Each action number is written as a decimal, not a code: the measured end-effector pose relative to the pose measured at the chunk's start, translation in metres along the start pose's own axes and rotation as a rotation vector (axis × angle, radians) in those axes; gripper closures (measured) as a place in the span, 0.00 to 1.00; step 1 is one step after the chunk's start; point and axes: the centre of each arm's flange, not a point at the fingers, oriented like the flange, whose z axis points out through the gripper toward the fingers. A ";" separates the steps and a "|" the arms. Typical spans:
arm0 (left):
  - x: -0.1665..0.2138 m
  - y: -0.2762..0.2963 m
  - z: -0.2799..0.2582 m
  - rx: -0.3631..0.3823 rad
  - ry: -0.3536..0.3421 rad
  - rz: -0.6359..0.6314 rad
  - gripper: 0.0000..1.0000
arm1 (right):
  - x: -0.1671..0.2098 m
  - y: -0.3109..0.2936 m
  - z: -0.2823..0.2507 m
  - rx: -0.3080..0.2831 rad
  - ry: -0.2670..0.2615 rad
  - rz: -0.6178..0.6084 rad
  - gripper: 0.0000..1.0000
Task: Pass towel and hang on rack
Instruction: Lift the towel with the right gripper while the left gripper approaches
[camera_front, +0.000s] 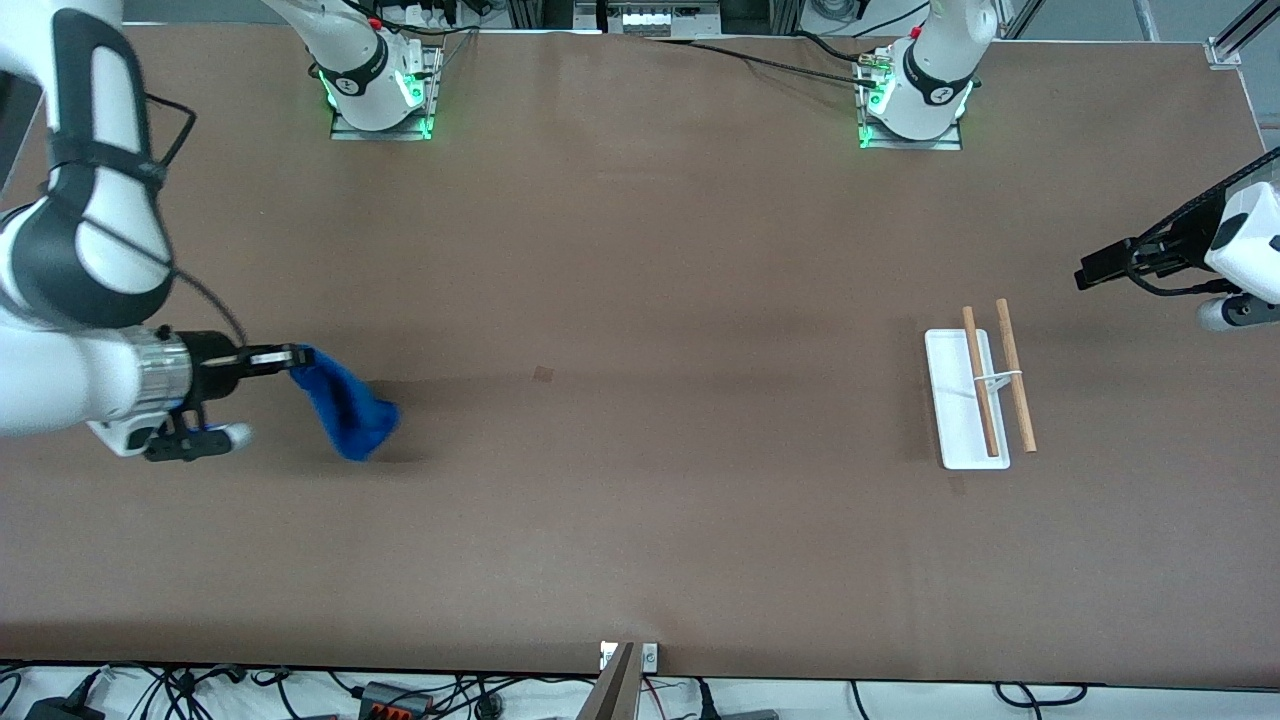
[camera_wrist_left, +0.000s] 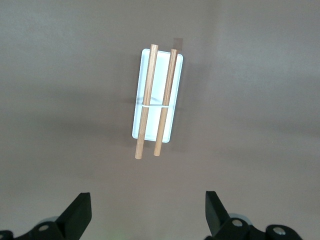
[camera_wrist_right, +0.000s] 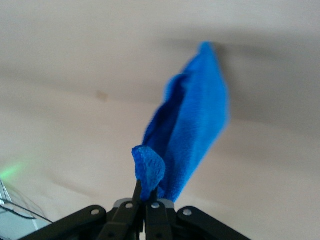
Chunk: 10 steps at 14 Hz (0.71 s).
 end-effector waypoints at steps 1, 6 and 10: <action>0.000 0.000 0.000 0.000 0.000 0.000 0.00 | -0.003 -0.030 0.002 -0.014 0.000 -0.041 0.98; 0.000 0.003 0.011 0.002 -0.052 0.007 0.00 | -0.042 -0.189 0.003 -0.024 0.019 -0.267 0.98; 0.012 0.023 0.060 -0.113 -0.202 0.099 0.00 | -0.069 -0.269 -0.001 0.156 0.029 -0.392 0.98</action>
